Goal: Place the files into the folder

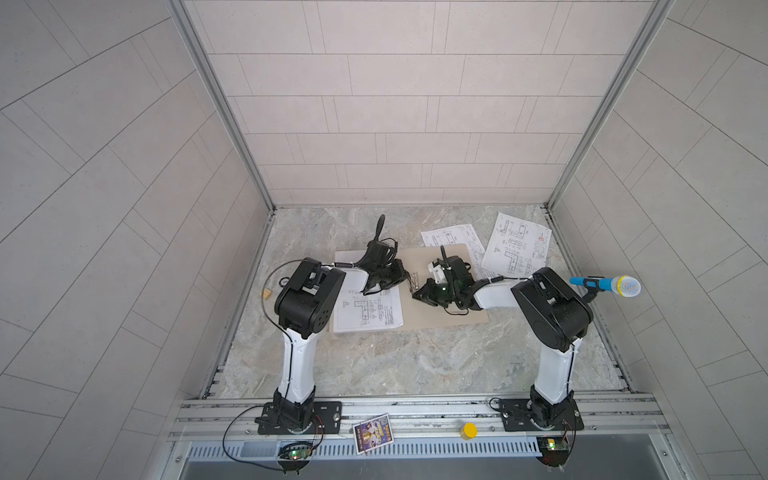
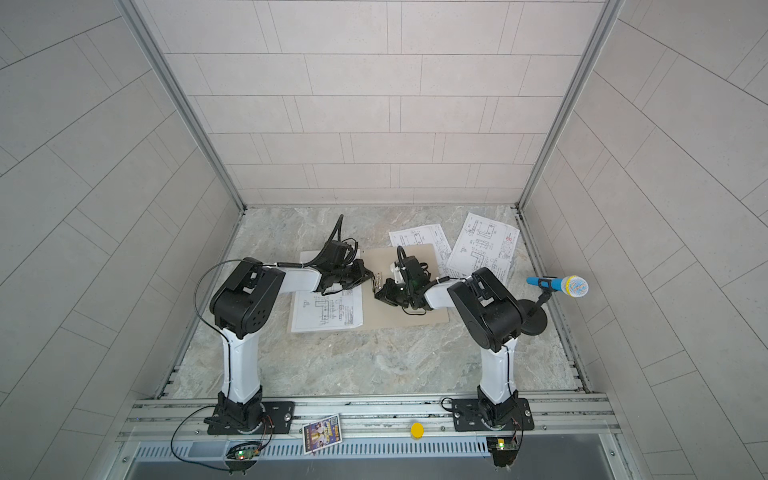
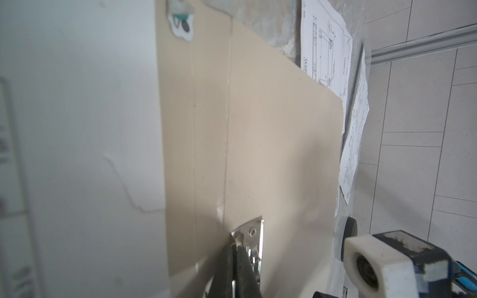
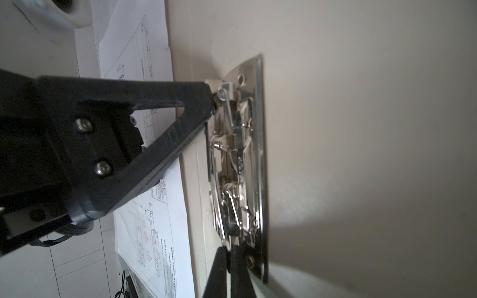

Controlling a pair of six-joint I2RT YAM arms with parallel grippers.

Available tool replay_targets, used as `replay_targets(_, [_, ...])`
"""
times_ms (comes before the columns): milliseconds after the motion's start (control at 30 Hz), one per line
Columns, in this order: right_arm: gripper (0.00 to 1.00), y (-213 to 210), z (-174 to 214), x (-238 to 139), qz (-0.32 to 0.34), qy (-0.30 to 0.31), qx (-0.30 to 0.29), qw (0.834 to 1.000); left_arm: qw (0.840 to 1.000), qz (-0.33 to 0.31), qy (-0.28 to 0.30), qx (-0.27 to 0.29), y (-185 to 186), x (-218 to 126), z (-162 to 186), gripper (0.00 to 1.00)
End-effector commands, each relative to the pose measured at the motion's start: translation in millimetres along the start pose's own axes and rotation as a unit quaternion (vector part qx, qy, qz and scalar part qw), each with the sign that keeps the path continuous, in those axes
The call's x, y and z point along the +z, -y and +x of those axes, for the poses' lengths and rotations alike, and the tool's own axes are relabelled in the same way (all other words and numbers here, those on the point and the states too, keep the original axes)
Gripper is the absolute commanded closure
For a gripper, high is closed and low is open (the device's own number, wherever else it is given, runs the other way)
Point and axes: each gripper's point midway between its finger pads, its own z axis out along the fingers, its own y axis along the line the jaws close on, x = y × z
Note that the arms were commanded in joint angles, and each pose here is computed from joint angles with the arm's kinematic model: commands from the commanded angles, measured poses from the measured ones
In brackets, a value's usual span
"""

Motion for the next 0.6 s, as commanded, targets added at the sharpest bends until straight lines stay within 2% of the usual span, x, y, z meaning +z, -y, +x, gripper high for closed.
replay_targets(0, [1.0, 102.7, 32.3, -3.5, 0.168, -0.026, 0.075, 0.983, 0.992, -0.102, -0.07, -0.028, -69.3, 8.7, 45.0, 1.0])
replay_targets(233, [1.0, 114.4, 28.1, -8.4, 0.171, 0.004, 0.107, 0.979, 0.992, -0.099, -0.075, -0.029, -69.9, 10.8, 46.4, 1.0])
replay_targets(567, [1.0, 100.6, 12.1, -11.9, 0.116, 0.046, 0.137, 0.983, 0.992, -0.097, -0.079, -0.027, -70.0, 12.9, 48.1, 1.0])
